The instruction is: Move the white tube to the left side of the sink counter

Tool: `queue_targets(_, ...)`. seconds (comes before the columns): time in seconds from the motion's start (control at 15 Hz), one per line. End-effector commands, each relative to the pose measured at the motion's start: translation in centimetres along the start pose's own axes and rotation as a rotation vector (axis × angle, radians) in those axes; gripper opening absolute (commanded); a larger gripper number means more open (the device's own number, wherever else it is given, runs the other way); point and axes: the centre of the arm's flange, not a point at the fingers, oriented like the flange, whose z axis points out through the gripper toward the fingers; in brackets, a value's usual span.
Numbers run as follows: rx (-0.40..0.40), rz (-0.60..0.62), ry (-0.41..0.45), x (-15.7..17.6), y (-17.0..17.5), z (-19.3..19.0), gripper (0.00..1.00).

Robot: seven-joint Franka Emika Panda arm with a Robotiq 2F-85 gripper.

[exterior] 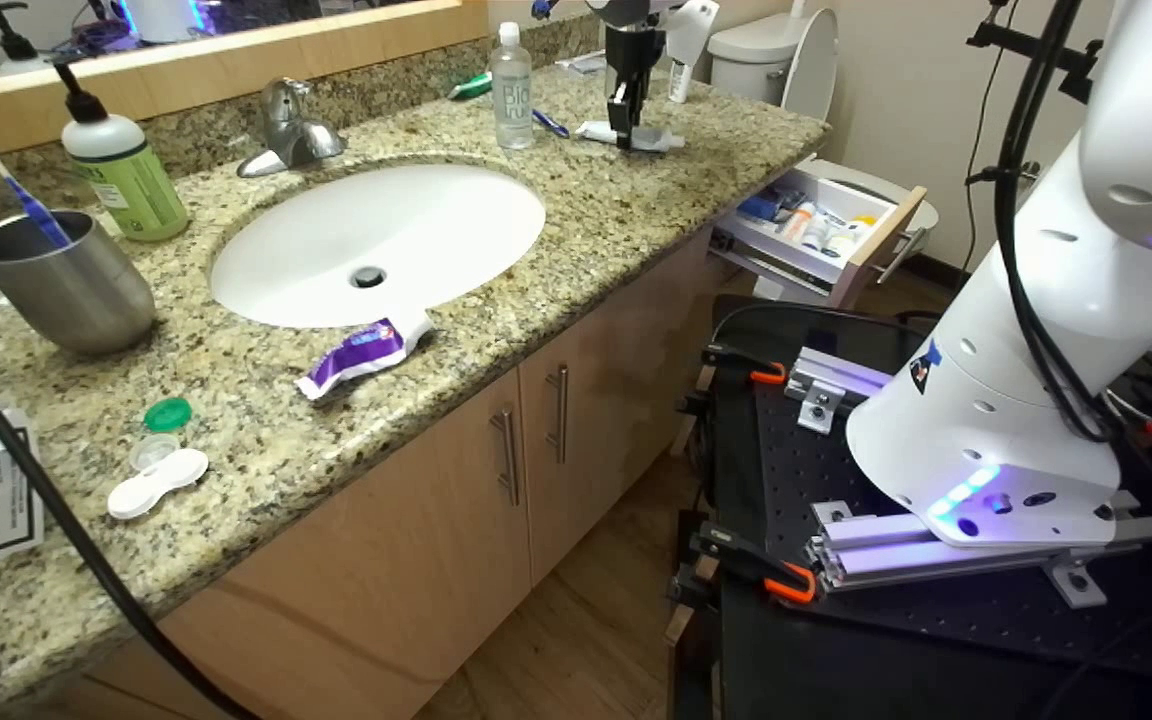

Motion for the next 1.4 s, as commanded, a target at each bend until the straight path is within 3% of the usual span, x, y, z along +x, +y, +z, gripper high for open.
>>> queue_targets(0.0, 0.058, -0.027, -0.017, 0.0, -1.4, 1.3, 0.14)
queue_targets(0.2, 0.052, -0.080, 0.020, -0.7, -3.3, -1.6, 0.03)
queue_targets(0.73, -0.046, -0.476, 0.115, -6.7, -12.2, -9.0, 0.04)
queue_targets(1.0, -0.083, -0.633, 0.228, -8.8, -16.7, -14.6, 0.04)
queue_targets(1.13, -0.045, -0.593, 0.226, -8.4, -18.2, -17.9, 0.04)
queue_targets(1.2, -0.067, -0.594, 0.203, -5.9, -16.9, -13.2, 0.17)
queue_targets(1.33, -0.059, -0.599, 0.217, -6.4, -17.7, -15.6, 0.17)
